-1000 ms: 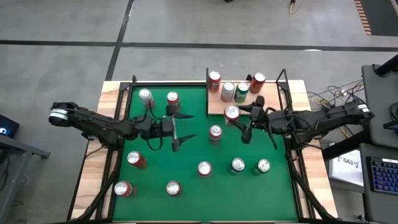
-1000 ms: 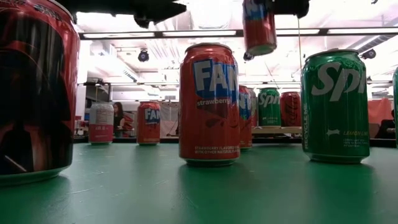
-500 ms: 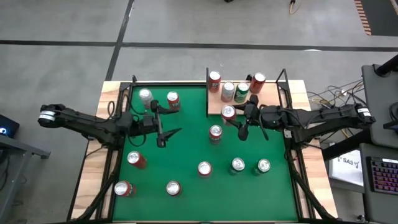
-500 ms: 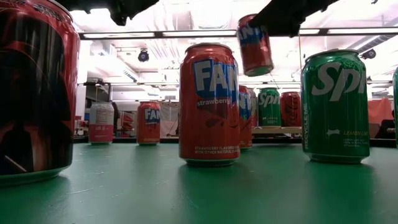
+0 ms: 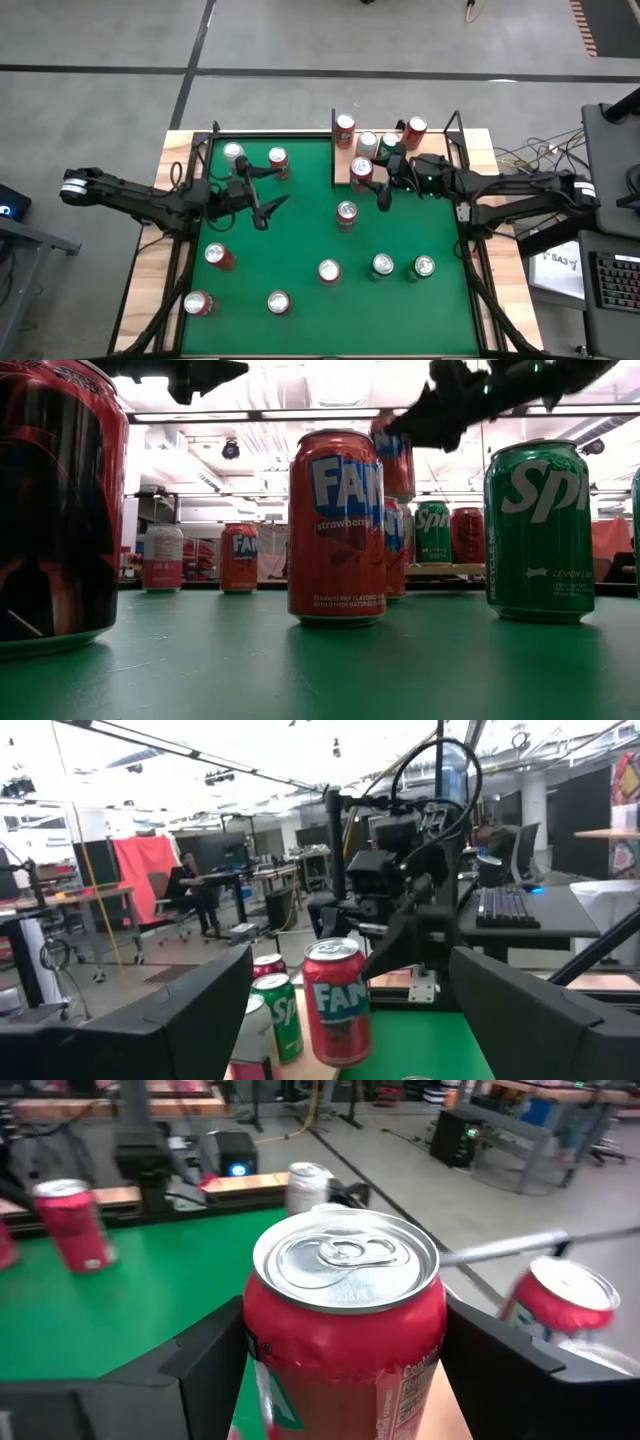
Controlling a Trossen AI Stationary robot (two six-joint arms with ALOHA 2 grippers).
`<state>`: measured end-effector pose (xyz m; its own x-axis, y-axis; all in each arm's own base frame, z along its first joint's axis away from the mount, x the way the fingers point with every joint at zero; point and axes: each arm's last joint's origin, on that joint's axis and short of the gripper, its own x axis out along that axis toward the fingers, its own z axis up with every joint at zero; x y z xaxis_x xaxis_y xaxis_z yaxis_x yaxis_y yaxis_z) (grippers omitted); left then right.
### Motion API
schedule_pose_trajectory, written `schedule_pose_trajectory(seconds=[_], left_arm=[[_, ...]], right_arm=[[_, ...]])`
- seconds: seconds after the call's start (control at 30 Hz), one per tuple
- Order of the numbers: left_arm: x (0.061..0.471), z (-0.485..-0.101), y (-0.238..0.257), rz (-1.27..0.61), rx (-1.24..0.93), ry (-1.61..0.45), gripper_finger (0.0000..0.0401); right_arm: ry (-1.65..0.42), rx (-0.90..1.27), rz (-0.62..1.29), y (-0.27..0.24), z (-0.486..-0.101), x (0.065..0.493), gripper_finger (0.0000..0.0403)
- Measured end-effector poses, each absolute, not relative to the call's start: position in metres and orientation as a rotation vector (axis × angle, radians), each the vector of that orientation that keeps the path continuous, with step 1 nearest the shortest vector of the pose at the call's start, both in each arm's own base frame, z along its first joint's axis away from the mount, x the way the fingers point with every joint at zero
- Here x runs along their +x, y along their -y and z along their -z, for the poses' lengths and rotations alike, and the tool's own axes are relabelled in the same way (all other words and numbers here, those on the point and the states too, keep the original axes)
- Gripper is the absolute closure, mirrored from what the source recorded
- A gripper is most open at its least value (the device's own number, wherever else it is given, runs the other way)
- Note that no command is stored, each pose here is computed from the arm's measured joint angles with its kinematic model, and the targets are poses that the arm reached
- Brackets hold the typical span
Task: Place canned beverage on shelf
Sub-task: Put the red soda can on the shelf aligned with the other red soda can
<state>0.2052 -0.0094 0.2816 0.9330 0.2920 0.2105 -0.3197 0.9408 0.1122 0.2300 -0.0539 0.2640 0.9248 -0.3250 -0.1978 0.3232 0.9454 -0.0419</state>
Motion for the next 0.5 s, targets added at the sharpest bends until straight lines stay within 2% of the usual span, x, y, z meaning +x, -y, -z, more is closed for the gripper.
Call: schedule_pose_trajectory(seconds=[0.27, 0.5], left_arm=[[0.206, -0.281, 0.009, -0.316, 0.161, 0.187, 0.0079], [0.206, -0.281, 0.008, -0.335, 0.166, 0.184, 0.0079]], right_arm=[[-0.072, 0.023, 0.361, 0.062, -0.234, 0.226, 0.013], [-0.128, 0.041, 0.406, 0.068, -0.216, 0.241, 0.013]])
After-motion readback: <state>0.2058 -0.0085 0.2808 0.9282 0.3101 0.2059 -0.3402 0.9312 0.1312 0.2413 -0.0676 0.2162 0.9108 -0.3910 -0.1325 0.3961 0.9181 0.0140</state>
